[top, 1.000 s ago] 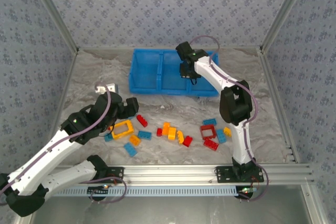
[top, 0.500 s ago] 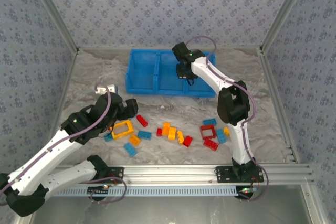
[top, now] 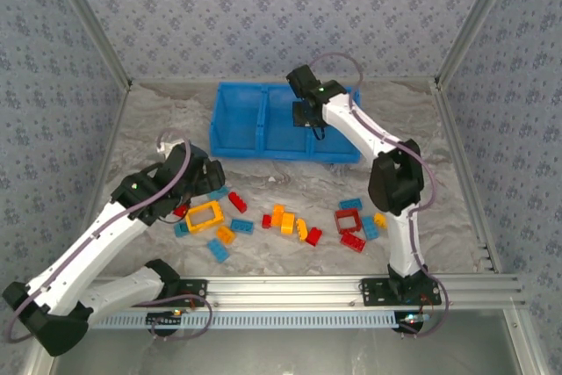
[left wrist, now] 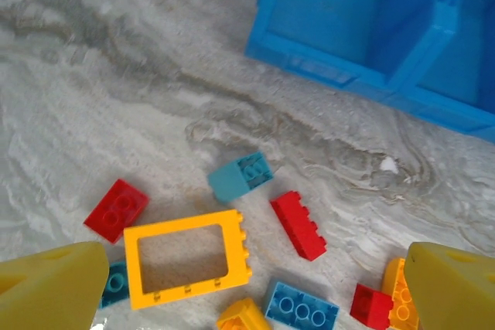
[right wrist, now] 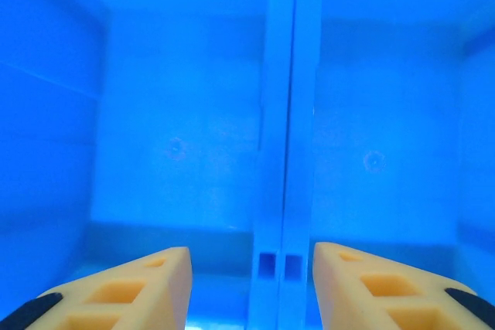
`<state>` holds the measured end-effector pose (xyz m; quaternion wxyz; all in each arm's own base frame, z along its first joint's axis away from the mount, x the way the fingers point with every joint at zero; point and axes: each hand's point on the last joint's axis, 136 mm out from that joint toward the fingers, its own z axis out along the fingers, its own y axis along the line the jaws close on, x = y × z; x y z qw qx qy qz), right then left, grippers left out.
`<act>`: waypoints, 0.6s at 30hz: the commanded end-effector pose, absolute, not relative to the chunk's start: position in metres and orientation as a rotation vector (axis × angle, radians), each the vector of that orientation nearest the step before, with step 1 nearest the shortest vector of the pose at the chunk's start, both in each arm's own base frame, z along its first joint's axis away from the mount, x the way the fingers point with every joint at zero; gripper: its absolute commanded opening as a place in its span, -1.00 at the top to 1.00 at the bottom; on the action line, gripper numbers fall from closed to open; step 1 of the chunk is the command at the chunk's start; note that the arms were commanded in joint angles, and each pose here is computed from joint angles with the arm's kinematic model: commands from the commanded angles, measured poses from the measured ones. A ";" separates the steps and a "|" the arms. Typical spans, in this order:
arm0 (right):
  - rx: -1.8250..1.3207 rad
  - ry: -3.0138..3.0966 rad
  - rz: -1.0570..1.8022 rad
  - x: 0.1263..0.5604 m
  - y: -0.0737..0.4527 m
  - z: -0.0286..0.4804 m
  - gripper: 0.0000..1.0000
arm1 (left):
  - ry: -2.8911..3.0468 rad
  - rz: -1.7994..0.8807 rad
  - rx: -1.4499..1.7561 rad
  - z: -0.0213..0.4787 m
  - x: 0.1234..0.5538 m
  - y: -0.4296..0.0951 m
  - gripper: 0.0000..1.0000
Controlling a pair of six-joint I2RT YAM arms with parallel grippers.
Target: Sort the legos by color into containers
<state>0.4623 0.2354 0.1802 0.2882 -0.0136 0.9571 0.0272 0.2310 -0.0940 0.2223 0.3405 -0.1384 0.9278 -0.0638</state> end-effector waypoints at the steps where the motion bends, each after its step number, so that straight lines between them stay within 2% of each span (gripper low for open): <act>1: -0.142 2.333 0.170 0.442 0.246 0.271 0.04 | 2.499 -0.186 -0.502 0.211 0.222 -0.083 -0.94; 5: -0.324 2.194 0.312 0.390 0.280 0.293 0.02 | 2.582 -0.242 -0.730 0.181 0.212 -0.080 -0.68; 10: -0.602 2.129 0.503 0.295 0.331 0.261 0.02 | 2.624 -0.370 -1.130 0.126 0.183 -0.091 -0.33; 15: -0.910 2.048 0.694 0.201 0.371 0.224 -0.02 | 2.475 -0.440 -1.494 0.090 0.165 -0.088 -0.14; 18: -1.015 1.978 0.747 0.167 0.381 0.213 -0.04 | 2.369 -0.442 -1.683 0.076 0.162 -0.083 -0.06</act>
